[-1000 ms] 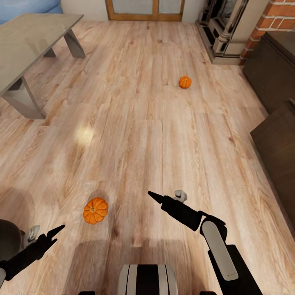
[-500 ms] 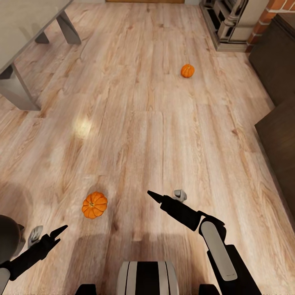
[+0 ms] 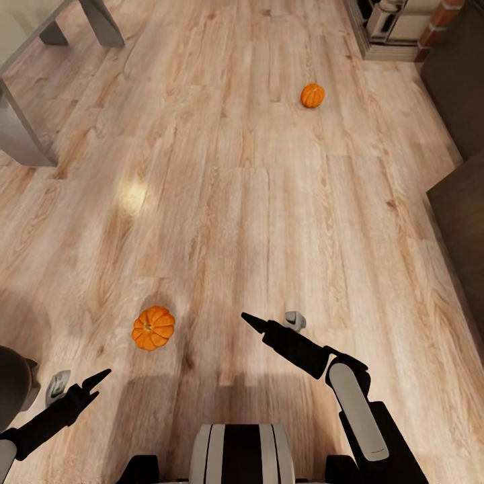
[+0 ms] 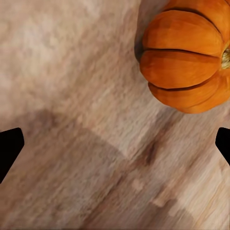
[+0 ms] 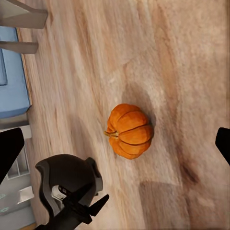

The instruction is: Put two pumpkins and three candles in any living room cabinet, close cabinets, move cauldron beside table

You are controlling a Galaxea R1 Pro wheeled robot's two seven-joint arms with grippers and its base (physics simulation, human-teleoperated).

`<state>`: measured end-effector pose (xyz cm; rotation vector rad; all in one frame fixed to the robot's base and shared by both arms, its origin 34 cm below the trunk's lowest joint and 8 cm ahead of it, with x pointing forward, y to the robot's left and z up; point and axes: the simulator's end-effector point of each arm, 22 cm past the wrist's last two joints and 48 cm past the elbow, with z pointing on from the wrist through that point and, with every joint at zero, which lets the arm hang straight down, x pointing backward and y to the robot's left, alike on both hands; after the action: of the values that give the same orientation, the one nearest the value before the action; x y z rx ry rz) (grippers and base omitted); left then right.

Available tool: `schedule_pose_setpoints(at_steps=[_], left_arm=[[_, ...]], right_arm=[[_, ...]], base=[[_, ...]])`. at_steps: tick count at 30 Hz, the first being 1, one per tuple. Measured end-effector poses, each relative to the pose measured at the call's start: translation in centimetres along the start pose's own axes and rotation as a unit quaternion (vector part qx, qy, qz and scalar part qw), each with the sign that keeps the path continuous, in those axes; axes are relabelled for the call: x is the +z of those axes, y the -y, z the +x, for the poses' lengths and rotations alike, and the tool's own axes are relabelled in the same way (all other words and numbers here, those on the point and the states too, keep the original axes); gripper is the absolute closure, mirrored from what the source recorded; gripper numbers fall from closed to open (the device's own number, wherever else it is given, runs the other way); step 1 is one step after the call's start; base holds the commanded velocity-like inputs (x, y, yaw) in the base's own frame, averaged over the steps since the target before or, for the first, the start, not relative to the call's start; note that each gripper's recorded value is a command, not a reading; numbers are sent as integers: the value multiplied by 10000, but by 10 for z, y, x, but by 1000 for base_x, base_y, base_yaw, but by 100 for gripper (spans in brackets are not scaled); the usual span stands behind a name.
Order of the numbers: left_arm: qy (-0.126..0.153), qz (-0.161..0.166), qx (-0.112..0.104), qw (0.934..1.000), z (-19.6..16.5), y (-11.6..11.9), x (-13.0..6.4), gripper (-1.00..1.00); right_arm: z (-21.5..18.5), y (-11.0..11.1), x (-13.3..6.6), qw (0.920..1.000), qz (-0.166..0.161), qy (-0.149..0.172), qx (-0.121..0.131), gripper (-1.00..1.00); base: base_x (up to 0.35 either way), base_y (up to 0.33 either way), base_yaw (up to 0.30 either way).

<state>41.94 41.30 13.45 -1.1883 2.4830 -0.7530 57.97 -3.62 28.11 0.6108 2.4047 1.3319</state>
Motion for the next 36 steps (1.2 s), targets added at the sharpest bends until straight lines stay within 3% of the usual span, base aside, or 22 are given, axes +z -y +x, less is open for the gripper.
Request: schedule_pose_setpoints(at_steps=[8, 19, 36], left_arm=[[-41, -68, -29, 10000, 4, -8, 2, -100], [45, -52, 37, 10000, 0, -8, 2, -100], [30, -107, 41, 9999, 1, -10, 2, -100]], right_arm=[[5, 9, 4, 10000, 44, -58, 68, -100], [31, -9, 14, 9992, -117, -369, -83, -100], [36, -13, 16, 9989, -151, -431, -115, -100]], base=[[0, 0, 0], [74, 21, 0], [99, -80, 0]])
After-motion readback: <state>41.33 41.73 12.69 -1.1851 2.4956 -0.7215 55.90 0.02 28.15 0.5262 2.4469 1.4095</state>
